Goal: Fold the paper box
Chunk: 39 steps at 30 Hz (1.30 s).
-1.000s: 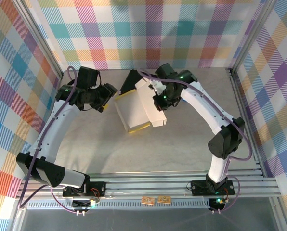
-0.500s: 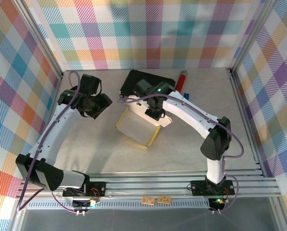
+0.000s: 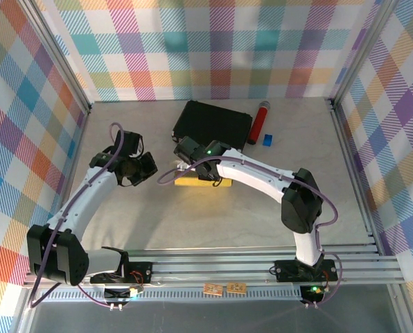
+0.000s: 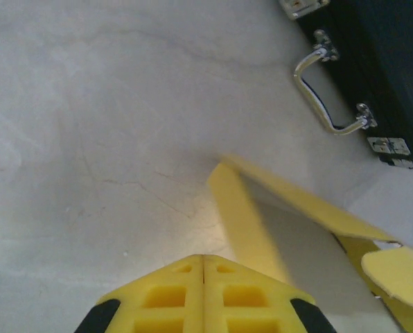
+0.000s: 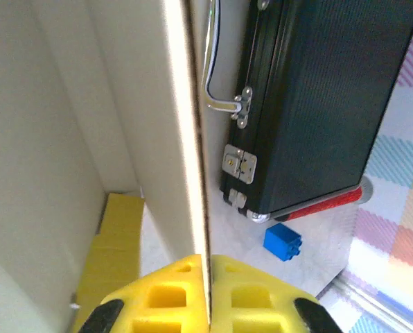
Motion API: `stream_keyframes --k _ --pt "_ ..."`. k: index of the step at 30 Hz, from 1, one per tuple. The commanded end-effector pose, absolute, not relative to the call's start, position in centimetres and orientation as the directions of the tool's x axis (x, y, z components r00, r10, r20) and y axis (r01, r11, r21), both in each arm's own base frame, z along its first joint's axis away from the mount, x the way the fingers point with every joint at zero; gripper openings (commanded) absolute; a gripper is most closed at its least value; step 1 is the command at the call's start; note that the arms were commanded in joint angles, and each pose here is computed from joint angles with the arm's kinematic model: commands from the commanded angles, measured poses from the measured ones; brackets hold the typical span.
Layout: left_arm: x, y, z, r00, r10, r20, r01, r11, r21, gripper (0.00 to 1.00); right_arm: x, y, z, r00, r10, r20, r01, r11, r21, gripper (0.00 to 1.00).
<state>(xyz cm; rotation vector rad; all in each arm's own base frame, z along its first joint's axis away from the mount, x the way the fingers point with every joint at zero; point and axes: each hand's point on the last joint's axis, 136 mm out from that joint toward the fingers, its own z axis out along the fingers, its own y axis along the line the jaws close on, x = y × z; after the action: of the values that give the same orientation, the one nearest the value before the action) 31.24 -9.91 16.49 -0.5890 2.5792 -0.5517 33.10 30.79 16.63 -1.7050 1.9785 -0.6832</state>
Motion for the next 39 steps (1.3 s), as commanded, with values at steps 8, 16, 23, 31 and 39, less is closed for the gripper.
stream_keyframes --k 8,16,23,31,39 --pt "33.9 -12.7 20.0 -0.796 -0.203 -0.570 0.123 0.868 -0.481 0.16 32.7 31.8 18.9 -0.100 -0.991 -0.093 -0.781 0.136 -0.609 0.00" --pt "32.0 -13.8 19.8 -0.721 0.073 -0.689 0.412 0.845 -0.342 0.30 31.6 31.3 18.8 -0.099 -0.988 -0.116 -0.822 0.147 -0.551 0.00" --pt "32.2 -13.5 20.2 -0.595 0.201 -0.778 0.524 0.831 -0.187 0.38 30.8 30.7 18.7 -0.097 -0.988 -0.121 -0.843 0.146 -0.518 0.00" --pt "31.5 -14.3 19.5 -0.514 0.314 -0.798 0.640 0.760 -0.112 0.42 29.9 29.8 18.7 -0.090 -0.989 -0.116 -0.854 0.137 -0.501 0.00" --pt "35.7 -11.8 23.5 -0.550 -0.027 -0.835 0.447 0.835 -0.322 0.61 29.7 29.2 18.3 -0.093 -0.990 -0.102 -0.856 0.132 -0.500 0.00"
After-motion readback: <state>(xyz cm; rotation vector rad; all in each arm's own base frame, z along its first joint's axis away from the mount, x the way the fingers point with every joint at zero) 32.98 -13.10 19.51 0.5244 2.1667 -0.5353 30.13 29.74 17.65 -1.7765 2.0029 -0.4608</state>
